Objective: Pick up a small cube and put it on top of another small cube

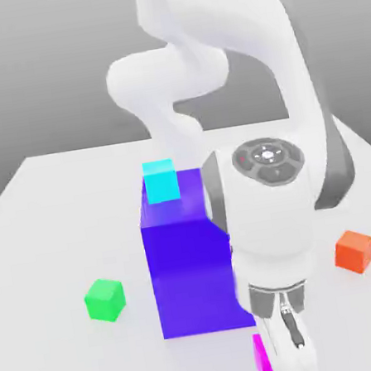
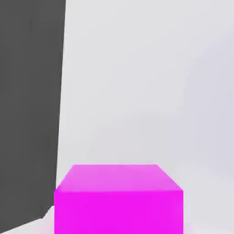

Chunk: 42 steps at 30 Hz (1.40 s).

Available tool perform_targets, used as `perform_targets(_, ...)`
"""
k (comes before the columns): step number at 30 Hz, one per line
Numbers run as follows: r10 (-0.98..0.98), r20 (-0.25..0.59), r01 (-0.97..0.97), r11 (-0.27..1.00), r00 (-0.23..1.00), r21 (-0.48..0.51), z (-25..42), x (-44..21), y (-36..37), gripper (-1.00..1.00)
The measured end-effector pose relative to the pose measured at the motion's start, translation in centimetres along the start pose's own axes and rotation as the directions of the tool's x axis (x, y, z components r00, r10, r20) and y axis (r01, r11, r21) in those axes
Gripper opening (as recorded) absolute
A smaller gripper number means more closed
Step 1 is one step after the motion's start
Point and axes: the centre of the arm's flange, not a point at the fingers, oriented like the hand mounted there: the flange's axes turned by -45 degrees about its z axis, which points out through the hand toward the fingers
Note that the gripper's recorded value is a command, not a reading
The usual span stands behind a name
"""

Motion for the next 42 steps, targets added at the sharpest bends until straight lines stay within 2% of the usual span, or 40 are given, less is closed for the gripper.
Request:
perform_targets(5,-0.14,0.081,0.15,0.981,0.987,-0.127,-1.8,4.3,0.5,-1.0)
perform_targets(10,-0.246,0.186,0.282,0.938,0.951,-0.201,-4.2,9.5,2.0,-1.0)
perform_targets(17,-0.14,0.232,0.207,0.933,0.963,-0.294,-3.0,17.8,8.4,-1.0)
perform_targets(24,-0.103,0.267,0.197,0.912,0.958,-0.358,-0.8,22.5,15.0,-1.0)
perform_targets(33,-0.209,0.296,0.305,0.892,0.932,-0.333,1.3,24.3,21.1,-1.0)
perform_targets(38,-0.322,0.275,0.393,0.882,0.906,-0.26,1.6,24.0,23.1,-1.0)
perform_targets(42,-0.424,0.225,0.465,0.867,0.877,-0.178,1.1,23.2,24.1,-1.0)
